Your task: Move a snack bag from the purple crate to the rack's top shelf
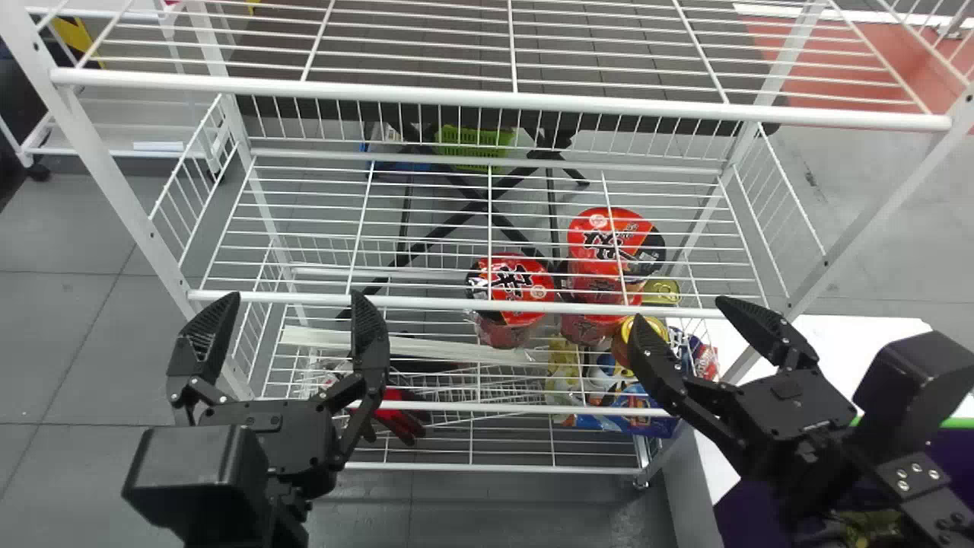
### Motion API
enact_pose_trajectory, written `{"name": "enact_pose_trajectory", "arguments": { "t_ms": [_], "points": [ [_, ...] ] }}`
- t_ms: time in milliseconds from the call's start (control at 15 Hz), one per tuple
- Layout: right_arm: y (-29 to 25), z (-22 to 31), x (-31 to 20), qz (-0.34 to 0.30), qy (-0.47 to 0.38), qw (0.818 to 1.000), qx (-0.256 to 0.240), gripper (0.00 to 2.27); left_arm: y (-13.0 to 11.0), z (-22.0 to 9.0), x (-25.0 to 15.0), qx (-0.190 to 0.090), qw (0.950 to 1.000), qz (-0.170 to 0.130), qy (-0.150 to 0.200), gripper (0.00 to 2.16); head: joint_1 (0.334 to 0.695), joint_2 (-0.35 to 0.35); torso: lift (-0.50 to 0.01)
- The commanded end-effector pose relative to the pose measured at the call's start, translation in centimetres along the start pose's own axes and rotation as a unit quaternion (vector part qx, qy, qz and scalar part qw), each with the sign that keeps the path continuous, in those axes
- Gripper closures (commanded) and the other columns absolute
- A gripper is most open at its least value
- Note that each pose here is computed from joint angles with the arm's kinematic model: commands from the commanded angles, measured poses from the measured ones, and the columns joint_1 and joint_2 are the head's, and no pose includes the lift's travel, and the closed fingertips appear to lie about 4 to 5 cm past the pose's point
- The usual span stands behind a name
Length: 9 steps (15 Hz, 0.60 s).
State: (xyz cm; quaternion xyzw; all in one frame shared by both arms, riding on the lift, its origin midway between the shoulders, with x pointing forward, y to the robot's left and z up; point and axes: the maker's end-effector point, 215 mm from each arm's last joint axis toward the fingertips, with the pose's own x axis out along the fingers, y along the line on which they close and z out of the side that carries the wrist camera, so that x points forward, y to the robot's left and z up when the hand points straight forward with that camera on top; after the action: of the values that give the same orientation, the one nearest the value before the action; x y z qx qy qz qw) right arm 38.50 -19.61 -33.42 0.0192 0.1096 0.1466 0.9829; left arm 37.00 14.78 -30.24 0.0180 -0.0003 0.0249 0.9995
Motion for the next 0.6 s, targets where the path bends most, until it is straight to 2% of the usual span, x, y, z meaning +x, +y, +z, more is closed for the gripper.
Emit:
{"name": "enact_pose_trajectory", "arguments": {
  "t_ms": [0,533],
  "points": [
    [0.0,0.0,-0.01,0.0,0.0,1.0,-0.001,0.14,-0.01,0.12,0.02,-0.001,1.0,0.0,-0.002,0.09,0.695,-0.073,-0.339],
    [0.02,-0.17,0.17,0.001,0.002,1.0,-0.001,0.14,0.07,0.3,0.15,0.0,1.0,0.0,-0.004,0.09,0.695,-0.072,-0.371]
  ]
}}
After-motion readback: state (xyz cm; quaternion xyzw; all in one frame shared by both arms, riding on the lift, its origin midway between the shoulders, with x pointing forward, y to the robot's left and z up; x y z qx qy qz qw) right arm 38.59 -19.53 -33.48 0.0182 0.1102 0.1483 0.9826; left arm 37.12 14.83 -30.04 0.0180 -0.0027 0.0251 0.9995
